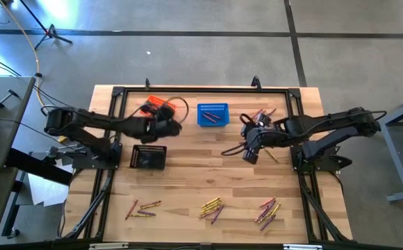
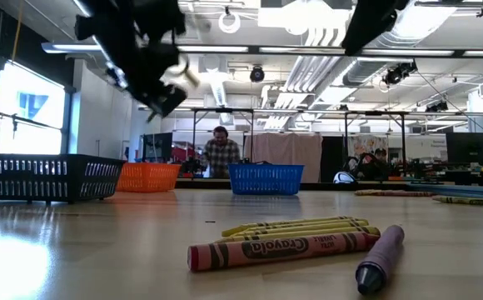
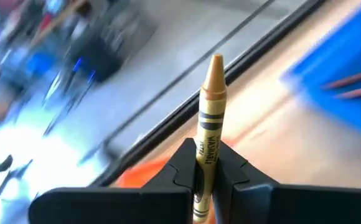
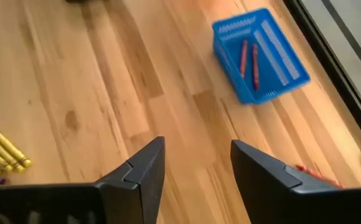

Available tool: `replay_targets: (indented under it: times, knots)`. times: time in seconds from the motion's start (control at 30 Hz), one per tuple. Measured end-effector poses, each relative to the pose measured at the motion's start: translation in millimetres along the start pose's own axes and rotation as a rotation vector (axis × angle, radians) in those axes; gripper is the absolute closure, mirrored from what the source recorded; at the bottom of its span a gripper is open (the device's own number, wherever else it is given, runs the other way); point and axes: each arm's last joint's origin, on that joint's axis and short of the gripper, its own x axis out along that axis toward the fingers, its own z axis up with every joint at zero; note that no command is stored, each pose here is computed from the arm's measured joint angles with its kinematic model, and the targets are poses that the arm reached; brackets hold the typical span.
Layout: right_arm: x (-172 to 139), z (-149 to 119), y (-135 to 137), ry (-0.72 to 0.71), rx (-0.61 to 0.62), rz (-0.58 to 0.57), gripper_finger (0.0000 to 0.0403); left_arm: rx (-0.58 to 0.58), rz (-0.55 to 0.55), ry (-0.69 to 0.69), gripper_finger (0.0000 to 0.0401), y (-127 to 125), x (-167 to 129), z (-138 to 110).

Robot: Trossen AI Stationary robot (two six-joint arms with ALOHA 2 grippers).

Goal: Sort crayons
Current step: Put the yellow crayon into the orange bin

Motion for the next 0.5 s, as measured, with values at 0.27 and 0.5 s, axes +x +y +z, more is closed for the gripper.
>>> replay_targets:
  times: [0.27,0.5]
  knots:
    - [-5,-5,12,-0.007,-0.013,0.027,0.0252,-0.102,0.001,0.331,0.0389,43,59,-12]
    - [-7,-7,15,-0.008,-0.028,0.038,0.0254,-0.149,-0.222,0.434,0.0354,53,75,-12]
